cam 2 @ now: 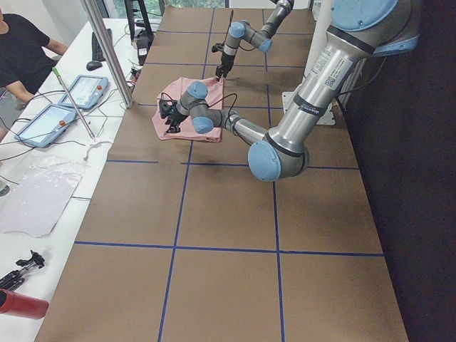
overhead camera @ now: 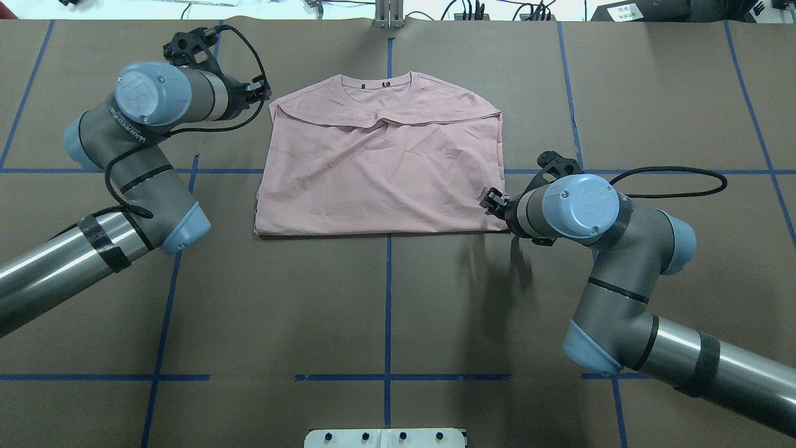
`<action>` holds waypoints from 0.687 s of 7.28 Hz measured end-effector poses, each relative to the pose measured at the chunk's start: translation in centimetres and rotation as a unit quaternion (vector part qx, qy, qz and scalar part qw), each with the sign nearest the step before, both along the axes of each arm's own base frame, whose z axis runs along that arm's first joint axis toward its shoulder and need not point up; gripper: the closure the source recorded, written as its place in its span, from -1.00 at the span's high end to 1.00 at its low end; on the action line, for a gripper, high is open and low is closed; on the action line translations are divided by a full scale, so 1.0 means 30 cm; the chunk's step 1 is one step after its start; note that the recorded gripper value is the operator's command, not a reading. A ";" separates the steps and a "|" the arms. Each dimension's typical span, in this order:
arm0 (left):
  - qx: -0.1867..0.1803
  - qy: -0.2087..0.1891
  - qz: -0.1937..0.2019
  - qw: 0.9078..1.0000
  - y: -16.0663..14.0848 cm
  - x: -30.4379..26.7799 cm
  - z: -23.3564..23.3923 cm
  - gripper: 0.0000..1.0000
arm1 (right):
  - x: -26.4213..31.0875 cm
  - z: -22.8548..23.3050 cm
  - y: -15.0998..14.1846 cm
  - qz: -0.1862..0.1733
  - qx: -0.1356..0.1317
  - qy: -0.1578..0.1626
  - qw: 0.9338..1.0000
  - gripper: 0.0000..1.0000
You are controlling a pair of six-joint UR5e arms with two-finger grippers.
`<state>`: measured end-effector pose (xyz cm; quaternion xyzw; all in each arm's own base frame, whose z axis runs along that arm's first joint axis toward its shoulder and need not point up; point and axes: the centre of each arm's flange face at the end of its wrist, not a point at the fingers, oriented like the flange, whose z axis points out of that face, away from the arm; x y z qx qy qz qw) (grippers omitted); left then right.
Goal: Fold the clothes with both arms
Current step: 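Grasp the folded shirt's near corner with the right gripper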
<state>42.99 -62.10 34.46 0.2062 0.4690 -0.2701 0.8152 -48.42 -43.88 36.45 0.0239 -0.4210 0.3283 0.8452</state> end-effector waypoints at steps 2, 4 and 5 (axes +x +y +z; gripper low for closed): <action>0.000 0.000 0.000 1.000 0.004 -0.006 0.007 0.01 | -0.012 0.007 0.001 -0.001 0.000 0.003 1.000 0.17; 0.000 0.000 -0.001 1.000 0.011 -0.015 0.013 0.01 | -0.015 0.016 0.007 -0.002 -0.001 0.005 1.000 -0.99; 0.000 0.000 0.000 1.000 0.019 -0.021 0.020 0.01 | -0.014 0.015 0.007 -0.001 -0.001 0.006 1.000 -1.00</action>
